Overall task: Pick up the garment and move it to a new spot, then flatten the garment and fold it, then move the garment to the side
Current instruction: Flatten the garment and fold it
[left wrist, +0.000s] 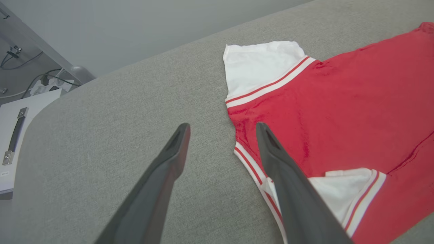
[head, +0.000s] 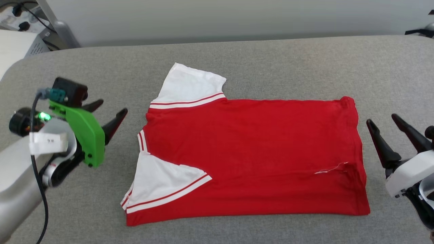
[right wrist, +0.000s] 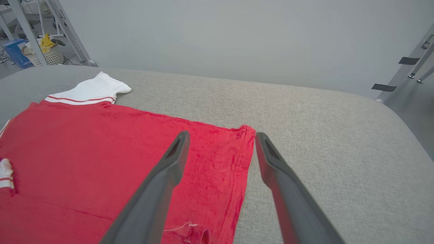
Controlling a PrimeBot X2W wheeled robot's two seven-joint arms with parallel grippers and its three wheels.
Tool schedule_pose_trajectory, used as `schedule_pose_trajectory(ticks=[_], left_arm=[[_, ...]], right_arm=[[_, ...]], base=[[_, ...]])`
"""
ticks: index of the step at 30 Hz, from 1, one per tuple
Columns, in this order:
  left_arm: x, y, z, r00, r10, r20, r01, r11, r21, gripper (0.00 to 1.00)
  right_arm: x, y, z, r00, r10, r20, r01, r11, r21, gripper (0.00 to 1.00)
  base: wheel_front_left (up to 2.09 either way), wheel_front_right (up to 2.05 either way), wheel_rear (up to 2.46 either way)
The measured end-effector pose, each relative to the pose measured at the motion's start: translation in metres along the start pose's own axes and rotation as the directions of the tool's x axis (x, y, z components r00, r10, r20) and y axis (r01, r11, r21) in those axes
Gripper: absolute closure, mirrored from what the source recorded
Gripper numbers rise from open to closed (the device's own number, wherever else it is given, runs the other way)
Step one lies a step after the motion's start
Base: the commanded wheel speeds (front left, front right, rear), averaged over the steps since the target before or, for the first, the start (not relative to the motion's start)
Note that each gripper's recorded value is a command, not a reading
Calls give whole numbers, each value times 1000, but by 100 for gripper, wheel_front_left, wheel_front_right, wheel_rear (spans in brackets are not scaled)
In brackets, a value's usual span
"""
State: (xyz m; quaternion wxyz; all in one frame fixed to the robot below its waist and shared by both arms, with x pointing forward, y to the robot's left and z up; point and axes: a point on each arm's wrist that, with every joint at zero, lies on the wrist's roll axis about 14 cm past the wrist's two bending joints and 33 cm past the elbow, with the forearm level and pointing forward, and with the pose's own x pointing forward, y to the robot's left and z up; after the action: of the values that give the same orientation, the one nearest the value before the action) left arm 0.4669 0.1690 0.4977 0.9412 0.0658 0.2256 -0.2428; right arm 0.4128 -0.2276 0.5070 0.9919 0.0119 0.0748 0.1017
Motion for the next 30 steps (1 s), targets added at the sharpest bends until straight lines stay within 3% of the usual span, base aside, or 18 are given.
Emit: schedule_pose_trajectory(ticks=[3, 6, 14, 21, 30], left_arm=[[20, 2, 30, 999, -8, 44, 6, 999, 51, 0], [43, 4, 54, 998, -29, 61, 26, 999, 38, 0], [109, 17, 77, 997, -60, -41, 60, 998, -5, 0], [163, 25, 52, 961, -80, -265, 69, 996, -50, 0], [212, 9, -14, 849, -153, -506, 117, 988, -101, 0]], right_arm=[[6, 1, 14, 997, -18, 78, 20, 1000, -24, 0], [14, 6, 21, 992, -19, 123, 23, 999, -28, 0], [33, 13, 16, 992, -1, 126, 9, 998, -63, 0], [52, 15, 0, 995, 9, 96, -1, 997, -78, 0], [61, 5, -37, 1000, -18, 7, 19, 996, -83, 0]], base=[[0, 0, 0], [0, 0, 0], [0, 0, 0], [0, 0, 0], [0, 0, 0]])
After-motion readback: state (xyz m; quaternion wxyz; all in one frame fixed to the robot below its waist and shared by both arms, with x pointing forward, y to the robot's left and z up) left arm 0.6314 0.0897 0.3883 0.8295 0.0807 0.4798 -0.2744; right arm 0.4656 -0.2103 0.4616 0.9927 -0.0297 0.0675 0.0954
